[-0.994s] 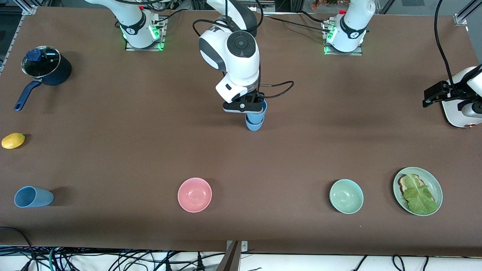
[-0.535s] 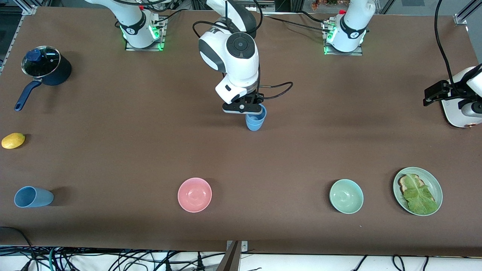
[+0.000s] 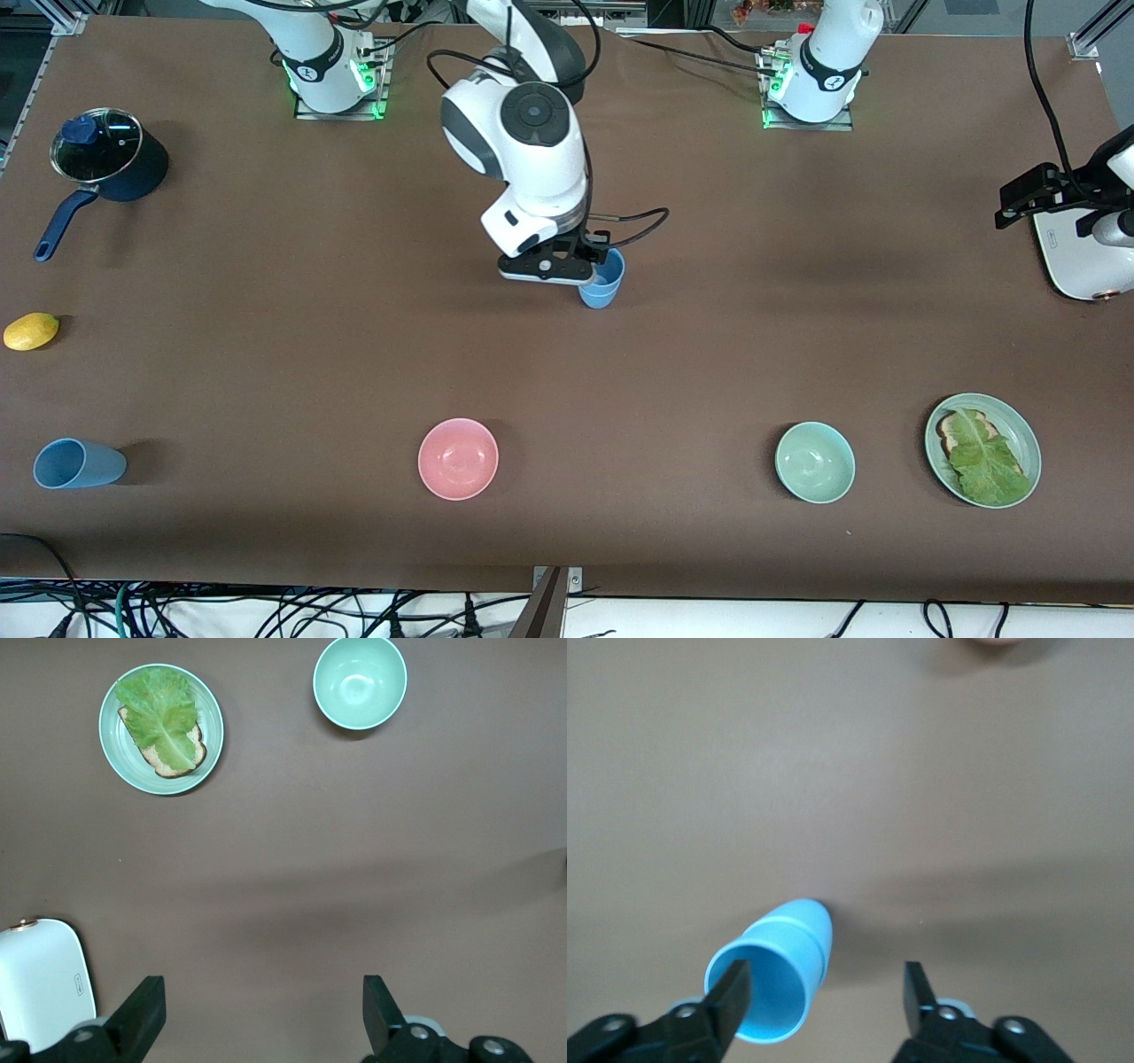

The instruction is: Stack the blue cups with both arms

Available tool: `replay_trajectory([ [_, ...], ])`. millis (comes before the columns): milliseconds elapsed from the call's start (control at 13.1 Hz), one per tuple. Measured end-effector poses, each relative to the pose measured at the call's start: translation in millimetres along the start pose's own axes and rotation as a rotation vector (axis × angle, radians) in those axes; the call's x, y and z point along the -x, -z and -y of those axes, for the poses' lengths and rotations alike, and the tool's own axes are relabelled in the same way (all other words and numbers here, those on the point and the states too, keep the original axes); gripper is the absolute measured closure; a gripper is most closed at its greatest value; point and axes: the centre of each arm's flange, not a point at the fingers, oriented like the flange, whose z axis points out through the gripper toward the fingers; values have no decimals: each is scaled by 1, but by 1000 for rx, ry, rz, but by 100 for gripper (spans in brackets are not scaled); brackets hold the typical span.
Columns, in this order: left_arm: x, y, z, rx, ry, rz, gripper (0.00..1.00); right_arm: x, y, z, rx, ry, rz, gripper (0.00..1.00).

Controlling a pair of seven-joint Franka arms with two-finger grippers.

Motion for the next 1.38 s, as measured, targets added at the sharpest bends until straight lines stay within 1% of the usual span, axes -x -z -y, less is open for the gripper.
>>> replay_trajectory([
  [76,1,-1,0,0,0,-2,2,-10,17,-14,8,1,1,7],
  [153,2,-1,0,0,0,-3,2,-19,36,-30,22,14,6,0],
  [306,2,-2,-1,1,-1,-3,2,-42,76,-73,48,54,25,0],
  [459,2,-2,-1,0,-1,-4,2,-69,111,-126,49,77,51,0],
  [688,2,-2,-1,0,-2,-4,2,-104,139,-220,57,86,68,0],
  [917,2,-1,-2,0,-3,-9,2,-110,160,-302,67,103,92,0],
  [1147,2,4,-15,12,18,-24,2,-104,190,-352,58,105,107,0],
  [1376,1,6,-28,16,25,-28,2,-108,202,-396,45,111,118,0],
])
